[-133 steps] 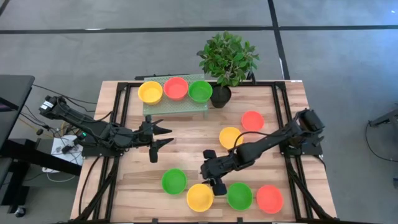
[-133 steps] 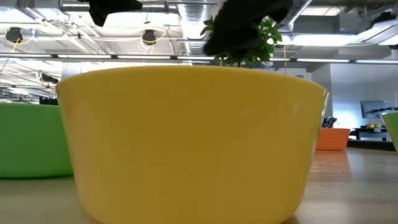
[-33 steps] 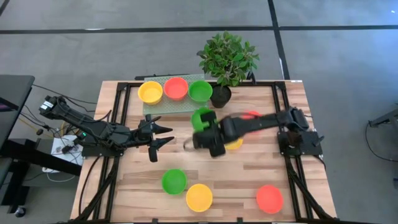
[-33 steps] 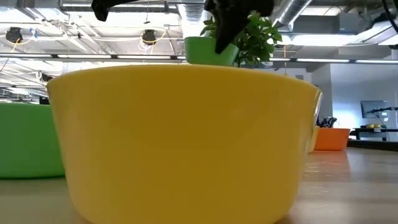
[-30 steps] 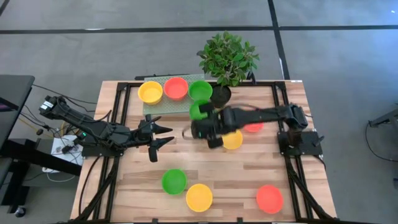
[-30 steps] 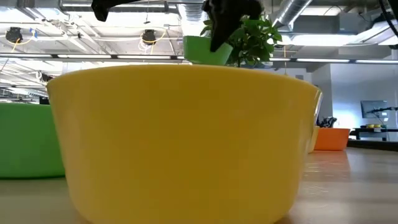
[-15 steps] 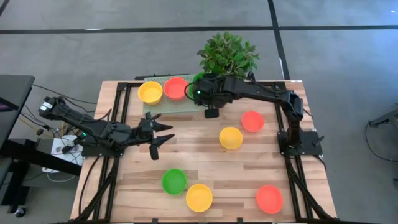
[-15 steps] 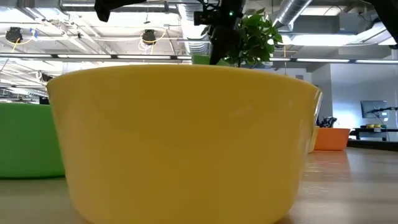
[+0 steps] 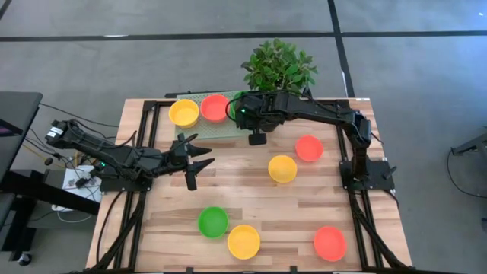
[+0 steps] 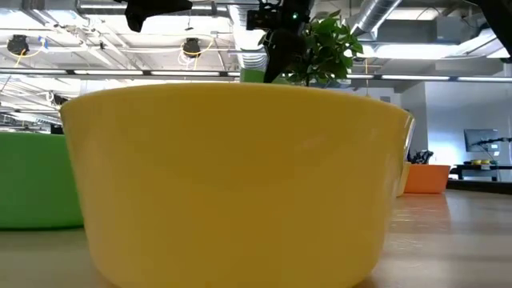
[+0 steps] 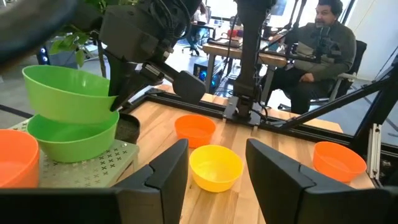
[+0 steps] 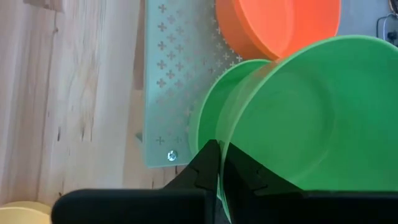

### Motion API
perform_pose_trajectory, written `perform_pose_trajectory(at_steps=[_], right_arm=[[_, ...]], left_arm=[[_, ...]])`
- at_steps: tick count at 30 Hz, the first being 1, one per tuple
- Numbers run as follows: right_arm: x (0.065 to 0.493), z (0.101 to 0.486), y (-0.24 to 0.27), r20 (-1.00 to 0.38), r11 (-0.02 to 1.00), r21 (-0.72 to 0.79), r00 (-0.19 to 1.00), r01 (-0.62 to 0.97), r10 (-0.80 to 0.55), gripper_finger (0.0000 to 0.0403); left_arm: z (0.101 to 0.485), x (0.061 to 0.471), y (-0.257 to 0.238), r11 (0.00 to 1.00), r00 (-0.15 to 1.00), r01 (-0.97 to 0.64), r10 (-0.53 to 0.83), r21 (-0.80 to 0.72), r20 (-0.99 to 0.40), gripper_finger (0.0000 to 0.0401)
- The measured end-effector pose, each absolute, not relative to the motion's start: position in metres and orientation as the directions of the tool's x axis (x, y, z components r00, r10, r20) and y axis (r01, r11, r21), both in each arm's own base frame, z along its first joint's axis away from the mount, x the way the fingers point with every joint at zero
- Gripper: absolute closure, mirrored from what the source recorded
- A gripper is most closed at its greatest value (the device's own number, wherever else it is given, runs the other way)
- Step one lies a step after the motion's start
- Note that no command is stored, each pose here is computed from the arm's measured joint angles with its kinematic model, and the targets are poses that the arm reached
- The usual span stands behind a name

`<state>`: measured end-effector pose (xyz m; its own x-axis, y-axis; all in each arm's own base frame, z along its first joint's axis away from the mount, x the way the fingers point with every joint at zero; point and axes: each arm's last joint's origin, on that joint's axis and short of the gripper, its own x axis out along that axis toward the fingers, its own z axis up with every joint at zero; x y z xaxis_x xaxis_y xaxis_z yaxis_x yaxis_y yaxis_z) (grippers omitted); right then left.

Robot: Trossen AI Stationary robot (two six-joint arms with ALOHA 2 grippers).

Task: Pick & Place Mini bowls
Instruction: Stack the green bowl on top of the other green bowl on the shelf

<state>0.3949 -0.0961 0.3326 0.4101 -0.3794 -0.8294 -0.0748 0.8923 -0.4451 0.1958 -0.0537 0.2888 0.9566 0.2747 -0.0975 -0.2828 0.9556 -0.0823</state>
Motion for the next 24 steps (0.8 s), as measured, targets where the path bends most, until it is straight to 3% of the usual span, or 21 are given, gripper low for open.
perform_pose_trajectory(at_steps=[24], right_arm=[[0.3952, 0.3329, -0.0963, -0.826, 0.891, -0.448, 0.413, -0.07, -0.383, 0.0321]], left_arm=[[0.2888, 0.1958, -0.0537, 0.956, 0.957, -0.283, 0.275, -0.082, -0.098, 0.0238]])
